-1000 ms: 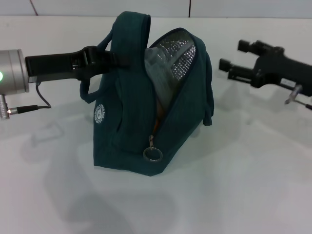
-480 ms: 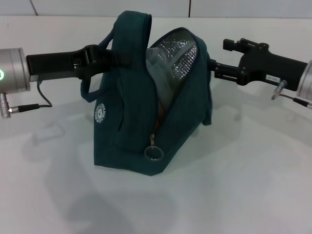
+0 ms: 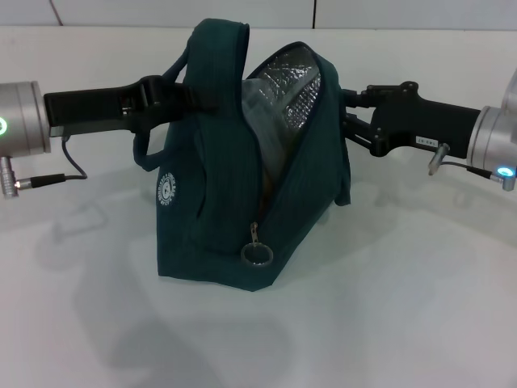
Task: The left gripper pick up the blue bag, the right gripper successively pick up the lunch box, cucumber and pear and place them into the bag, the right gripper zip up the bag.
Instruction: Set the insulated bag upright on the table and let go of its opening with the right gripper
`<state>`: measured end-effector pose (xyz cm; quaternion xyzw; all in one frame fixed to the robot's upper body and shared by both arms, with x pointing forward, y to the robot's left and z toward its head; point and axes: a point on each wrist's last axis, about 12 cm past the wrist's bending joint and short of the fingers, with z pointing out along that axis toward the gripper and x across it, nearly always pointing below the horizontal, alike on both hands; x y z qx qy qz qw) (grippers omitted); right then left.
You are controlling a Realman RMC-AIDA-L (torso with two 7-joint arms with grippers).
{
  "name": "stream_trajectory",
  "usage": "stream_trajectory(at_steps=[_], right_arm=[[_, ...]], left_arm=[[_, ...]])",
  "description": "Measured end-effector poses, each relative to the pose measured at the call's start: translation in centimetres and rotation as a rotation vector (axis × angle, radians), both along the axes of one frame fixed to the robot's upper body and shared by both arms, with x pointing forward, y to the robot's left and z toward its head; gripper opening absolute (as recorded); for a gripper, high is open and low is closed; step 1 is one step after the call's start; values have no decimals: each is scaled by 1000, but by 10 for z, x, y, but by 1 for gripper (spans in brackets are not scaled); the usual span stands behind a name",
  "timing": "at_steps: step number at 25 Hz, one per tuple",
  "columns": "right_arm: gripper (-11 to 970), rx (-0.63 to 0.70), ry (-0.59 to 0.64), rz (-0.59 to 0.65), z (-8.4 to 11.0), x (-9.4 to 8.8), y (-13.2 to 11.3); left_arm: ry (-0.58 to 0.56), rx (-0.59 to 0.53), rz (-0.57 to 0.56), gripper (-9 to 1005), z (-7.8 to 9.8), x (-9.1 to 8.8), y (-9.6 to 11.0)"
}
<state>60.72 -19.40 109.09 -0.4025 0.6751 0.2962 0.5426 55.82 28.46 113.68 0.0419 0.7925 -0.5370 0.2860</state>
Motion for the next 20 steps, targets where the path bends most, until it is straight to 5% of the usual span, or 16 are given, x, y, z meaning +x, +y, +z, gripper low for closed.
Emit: stream_trajectory(at_steps=[5, 11, 20], right_arm=[[260, 1, -17, 13, 2, 0, 2], [88, 4, -31, 6, 3, 0, -1], [70, 153, -133, -49, 33, -2, -32]], left_arm=[[0, 1, 1, 92, 0, 0, 0], [-7, 3, -3, 93, 1, 1, 0], [-34, -48, -56, 93, 6, 0, -15]])
